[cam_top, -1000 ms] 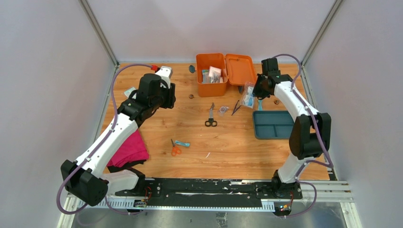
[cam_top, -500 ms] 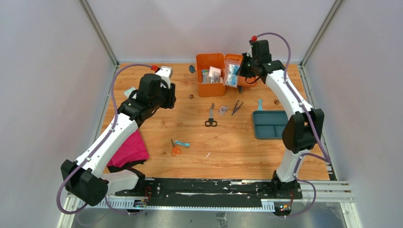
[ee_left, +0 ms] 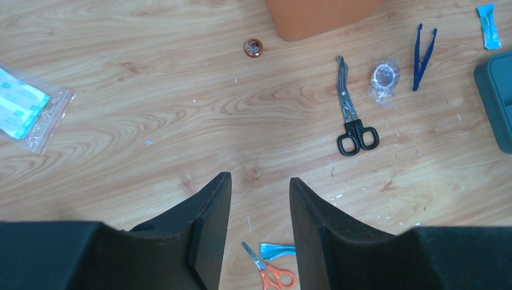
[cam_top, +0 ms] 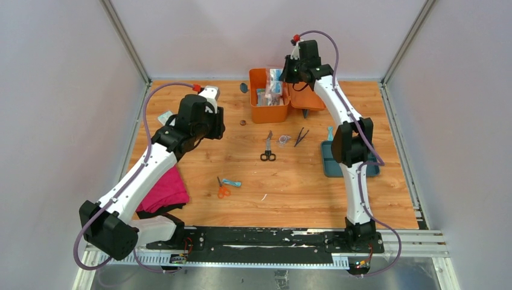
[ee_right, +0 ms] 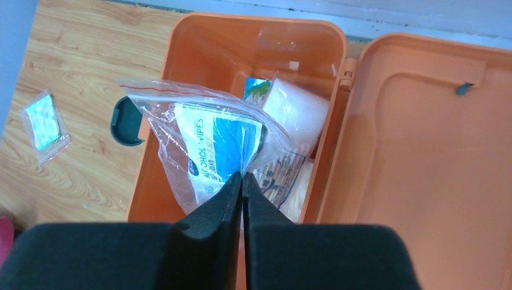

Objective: Organize the medicine kit

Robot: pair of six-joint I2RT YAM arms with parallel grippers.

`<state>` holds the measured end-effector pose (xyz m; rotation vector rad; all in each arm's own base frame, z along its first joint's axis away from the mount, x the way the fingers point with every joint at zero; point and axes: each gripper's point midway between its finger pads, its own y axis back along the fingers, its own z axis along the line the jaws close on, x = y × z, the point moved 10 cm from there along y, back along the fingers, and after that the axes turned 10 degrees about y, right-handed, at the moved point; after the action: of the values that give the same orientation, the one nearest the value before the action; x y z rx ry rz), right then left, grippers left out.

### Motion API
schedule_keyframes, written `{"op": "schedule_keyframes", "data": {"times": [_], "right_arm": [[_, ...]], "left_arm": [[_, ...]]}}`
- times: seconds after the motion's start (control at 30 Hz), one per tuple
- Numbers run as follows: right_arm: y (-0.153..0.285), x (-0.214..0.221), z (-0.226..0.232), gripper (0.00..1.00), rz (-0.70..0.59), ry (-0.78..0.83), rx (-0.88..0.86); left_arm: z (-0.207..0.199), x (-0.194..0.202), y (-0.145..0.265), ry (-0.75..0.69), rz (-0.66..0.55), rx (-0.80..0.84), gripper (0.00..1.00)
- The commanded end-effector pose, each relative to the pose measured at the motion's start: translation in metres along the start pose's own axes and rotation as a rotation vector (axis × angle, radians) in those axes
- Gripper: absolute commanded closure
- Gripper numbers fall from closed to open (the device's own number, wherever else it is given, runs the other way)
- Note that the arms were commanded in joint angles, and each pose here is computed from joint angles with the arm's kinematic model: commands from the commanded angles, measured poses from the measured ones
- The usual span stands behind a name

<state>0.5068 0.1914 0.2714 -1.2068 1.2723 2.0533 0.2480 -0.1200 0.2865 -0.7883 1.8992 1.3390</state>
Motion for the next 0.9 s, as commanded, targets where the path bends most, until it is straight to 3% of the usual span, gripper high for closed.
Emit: {"op": "schedule_keyframes", "data": {"times": [0.0, 0.2, 0.4, 0.67, 0.87], "right_arm": [[-0.019, 0.008, 0.008, 0.89, 0.029, 0.007, -0.079], [-0.006, 0.003, 0.015, 0.67, 0.019, 0.033, -0.081], [0.058, -0.018, 0.024, 0.66, -0.039, 0.044, 0.032], [0.130, 0.047, 0.029, 0.67, 0.026, -0.158, 0.279], [0.145, 0.105, 0.046, 0.57, 0.076, -0.262, 0.342]], "left_arm": [[0.000, 0.007, -0.007, 0.013, 0.025, 0.003, 0.55], [0.001, 0.009, -0.007, 0.011, 0.030, -0.005, 0.54], [0.002, 0.009, -0.005, 0.009, 0.026, -0.007, 0.53], [0.001, 0.007, -0.002, 0.009, 0.016, 0.008, 0.53], [0.000, 0.008, -0.001, 0.011, 0.022, 0.029, 0.52]]}}
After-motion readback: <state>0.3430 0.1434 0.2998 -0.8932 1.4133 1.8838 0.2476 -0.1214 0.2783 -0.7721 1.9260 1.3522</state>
